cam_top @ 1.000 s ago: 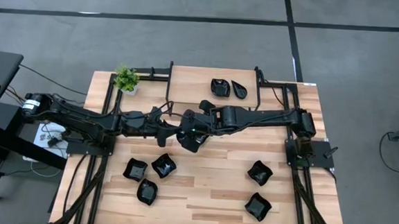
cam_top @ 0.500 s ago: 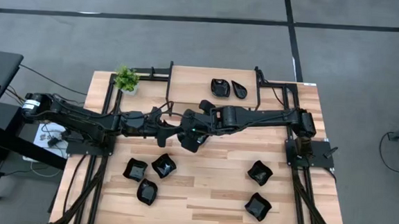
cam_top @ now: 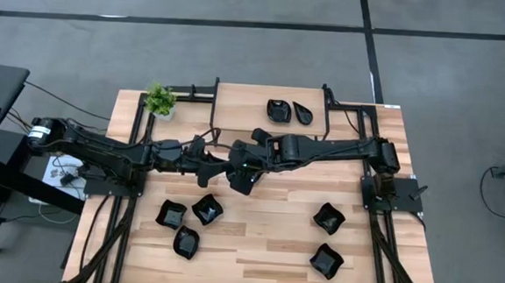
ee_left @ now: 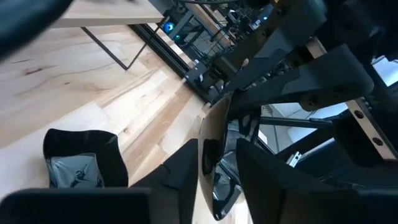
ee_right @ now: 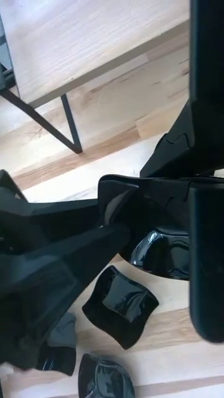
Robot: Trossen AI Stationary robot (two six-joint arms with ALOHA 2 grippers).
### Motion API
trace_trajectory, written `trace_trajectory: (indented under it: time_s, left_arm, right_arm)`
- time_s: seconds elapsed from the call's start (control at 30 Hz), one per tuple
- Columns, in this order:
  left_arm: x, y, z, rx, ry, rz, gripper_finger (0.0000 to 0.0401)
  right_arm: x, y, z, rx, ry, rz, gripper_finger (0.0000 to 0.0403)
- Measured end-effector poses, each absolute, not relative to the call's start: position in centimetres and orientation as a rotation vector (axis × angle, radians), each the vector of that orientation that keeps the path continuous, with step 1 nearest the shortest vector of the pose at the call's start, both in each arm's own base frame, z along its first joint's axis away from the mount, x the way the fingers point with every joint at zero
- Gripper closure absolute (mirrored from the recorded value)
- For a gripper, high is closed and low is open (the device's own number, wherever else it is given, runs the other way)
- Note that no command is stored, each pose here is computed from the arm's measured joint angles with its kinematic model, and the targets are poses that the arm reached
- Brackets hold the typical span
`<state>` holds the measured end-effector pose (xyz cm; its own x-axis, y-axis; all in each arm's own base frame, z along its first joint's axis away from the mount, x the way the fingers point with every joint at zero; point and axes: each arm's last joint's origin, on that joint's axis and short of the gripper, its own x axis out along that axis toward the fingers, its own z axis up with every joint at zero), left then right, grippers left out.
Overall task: Pick & Place Mini shaped plates
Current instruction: Stack the black leaf shaped plate on top of the black leaf shaped plate on the shelf
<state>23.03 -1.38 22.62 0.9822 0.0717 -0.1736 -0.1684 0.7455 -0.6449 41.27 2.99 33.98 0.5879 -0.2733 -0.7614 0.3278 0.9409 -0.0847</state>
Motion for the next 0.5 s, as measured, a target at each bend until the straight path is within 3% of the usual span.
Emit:
trace_trajectory:
  time_s: [0.23, 0.5]
  left_arm:
    - [23.0, -1.4, 22.6, -0.717, 0.140, 0.132, 0.0253]
    - [23.0, -1.1, 22.6, -0.716, 0.144, 0.144, 0.0241]
  right_arm:
    - [40.9, 2.9, 33.7, 0.072, 0.924, -0.353, 0.0402]
    - [40.1, 2.7, 34.0, 0.106, 0.977, -0.307, 0.0402]
